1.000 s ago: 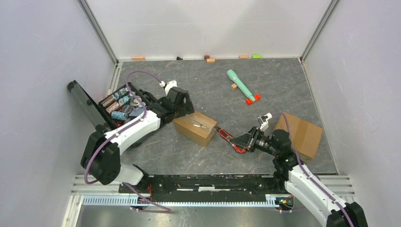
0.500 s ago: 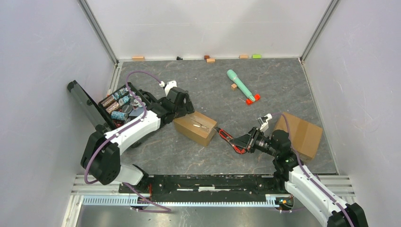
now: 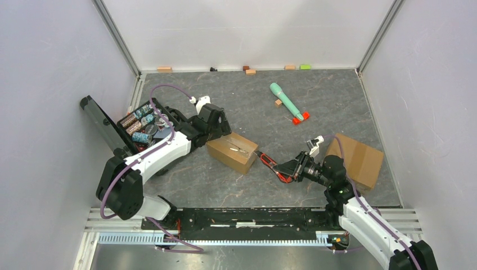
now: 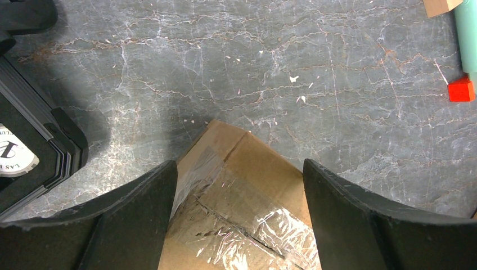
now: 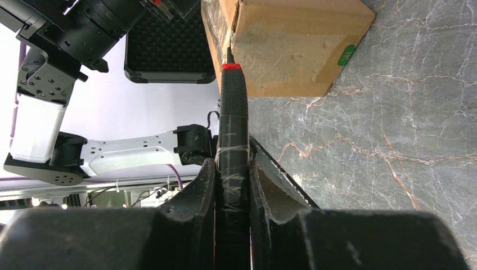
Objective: Unpack the express box
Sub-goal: Cut the express box at the center of the board.
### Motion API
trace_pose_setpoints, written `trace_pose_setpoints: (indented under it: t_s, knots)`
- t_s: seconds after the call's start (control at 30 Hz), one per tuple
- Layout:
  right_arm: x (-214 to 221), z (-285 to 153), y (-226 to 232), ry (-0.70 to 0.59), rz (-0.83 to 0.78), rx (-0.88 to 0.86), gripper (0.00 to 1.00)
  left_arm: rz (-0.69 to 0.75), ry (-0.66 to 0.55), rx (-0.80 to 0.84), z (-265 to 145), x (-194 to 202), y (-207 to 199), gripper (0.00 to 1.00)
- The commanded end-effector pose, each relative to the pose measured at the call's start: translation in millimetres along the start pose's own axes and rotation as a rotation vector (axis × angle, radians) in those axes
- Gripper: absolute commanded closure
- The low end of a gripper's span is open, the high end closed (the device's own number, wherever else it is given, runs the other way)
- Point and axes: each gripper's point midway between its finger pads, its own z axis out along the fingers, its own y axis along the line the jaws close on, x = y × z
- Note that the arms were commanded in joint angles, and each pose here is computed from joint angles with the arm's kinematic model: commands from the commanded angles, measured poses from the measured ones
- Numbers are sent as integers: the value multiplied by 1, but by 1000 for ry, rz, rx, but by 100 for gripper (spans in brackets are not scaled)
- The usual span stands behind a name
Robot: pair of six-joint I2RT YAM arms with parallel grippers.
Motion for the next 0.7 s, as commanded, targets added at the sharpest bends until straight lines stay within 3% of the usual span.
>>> trace_pose_setpoints:
  t_s: [0.0,0.67]
  knots:
    - [-2,0,9,-16,-15,-48,100,-33,-19,-1,0,-2,-1,13]
    - [-2,0,10,-13,-7,-59,100,-38,-15,4,0,-1,-3,13]
